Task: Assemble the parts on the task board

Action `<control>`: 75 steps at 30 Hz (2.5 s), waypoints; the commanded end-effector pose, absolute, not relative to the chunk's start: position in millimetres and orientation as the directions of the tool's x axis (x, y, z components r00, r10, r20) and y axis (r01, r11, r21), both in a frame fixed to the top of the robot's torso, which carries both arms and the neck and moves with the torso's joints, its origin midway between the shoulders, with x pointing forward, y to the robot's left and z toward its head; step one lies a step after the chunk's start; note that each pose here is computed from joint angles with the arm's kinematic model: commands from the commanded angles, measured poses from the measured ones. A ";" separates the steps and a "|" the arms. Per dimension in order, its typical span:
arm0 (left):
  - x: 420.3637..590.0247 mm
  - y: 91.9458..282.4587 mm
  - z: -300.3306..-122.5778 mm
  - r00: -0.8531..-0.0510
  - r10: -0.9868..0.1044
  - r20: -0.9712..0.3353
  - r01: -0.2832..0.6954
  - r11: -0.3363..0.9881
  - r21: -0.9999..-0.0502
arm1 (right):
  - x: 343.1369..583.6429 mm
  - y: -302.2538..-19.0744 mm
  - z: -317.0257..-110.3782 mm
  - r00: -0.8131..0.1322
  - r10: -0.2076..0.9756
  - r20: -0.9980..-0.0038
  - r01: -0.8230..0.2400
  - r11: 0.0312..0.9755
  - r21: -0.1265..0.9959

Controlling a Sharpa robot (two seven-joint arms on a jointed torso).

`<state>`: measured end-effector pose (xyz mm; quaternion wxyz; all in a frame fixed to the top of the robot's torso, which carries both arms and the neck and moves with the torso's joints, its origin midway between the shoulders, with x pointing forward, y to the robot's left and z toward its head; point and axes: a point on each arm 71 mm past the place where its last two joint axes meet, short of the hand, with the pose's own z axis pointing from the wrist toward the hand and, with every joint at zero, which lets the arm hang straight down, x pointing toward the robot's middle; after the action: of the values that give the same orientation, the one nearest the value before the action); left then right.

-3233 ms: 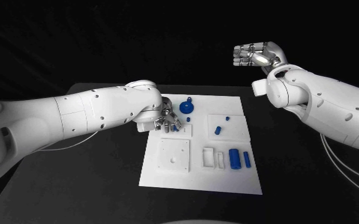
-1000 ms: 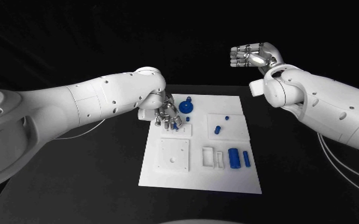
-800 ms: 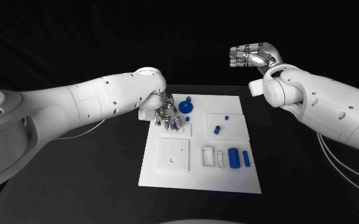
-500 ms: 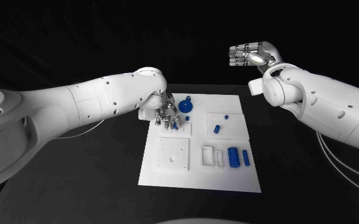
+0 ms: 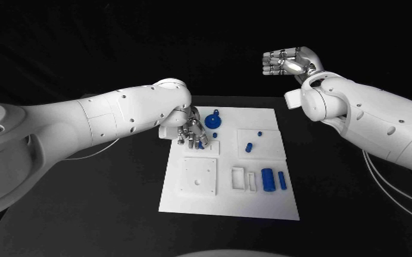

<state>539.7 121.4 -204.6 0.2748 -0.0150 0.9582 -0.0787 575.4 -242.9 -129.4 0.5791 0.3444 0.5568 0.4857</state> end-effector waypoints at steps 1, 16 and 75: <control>538.8 118.9 -205.2 -0.849 -0.071 -0.523 0.020 0.986 -0.166 | 575.2 -241.0 -129.0 -0.108 0.942 -0.316 -0.189 0.293 0.937; 539.0 119.7 -205.7 -0.846 -0.078 -0.528 0.013 0.986 -0.167 | 575.4 -240.4 -129.6 -0.111 0.942 -0.316 -0.188 0.292 0.938; 536.6 132.7 -222.2 -0.813 -0.103 -0.573 -0.023 0.989 -0.146 | 574.4 -244.6 -137.4 -0.108 0.942 -0.317 -0.169 0.297 0.940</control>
<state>537.0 131.8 -220.8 0.2975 -0.0370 0.9510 -0.0760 574.7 -245.3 -137.3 0.5751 0.3478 0.5625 0.4816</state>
